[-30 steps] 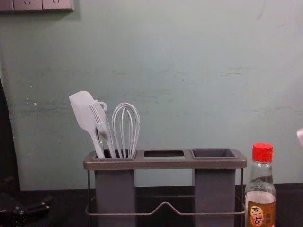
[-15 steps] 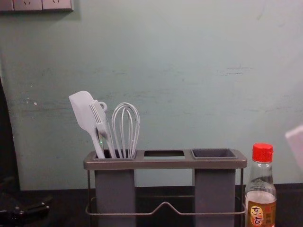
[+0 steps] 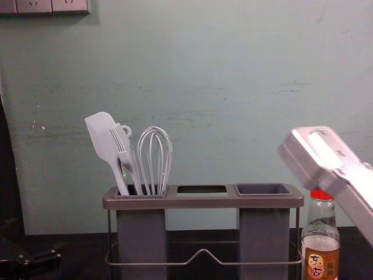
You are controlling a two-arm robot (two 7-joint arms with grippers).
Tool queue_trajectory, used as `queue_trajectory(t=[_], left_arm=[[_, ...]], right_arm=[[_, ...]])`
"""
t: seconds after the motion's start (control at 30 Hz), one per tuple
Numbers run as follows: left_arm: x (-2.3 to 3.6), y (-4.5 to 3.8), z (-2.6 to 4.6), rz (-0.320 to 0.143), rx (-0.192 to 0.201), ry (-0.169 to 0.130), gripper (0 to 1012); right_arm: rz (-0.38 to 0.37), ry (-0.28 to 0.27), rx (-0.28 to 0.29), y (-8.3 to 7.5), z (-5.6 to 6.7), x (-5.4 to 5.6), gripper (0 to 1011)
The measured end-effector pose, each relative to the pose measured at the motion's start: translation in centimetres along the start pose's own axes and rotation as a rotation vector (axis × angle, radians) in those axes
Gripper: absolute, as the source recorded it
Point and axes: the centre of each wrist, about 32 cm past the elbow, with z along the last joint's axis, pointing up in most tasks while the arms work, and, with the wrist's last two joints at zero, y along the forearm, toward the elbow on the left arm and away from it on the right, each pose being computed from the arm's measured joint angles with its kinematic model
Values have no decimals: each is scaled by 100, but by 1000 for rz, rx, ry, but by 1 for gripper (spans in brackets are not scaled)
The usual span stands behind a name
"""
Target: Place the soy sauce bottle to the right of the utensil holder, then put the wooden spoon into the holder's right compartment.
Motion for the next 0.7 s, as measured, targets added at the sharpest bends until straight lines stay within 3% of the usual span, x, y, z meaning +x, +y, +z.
queue_trajectory(t=[0.03, 0.3, 0.47, 0.7], left_arm=[[0, 0, 0, 0, 0, 0, 1000], [0, 0, 0, 0, 0, 0, 1000], [0, 0, 0, 0, 0, 0, 1000], [0, 0, 0, 0, 0, 0, 1000]], right_arm=[[0, 0, 0, 0, 0, 0, 1000], [8, -57, -161, 169, 276, 23, 1002], [10, -78, -205, 250, 341, 34, 1002], [-1, -84, -218, 291, 391, 67, 1002]])
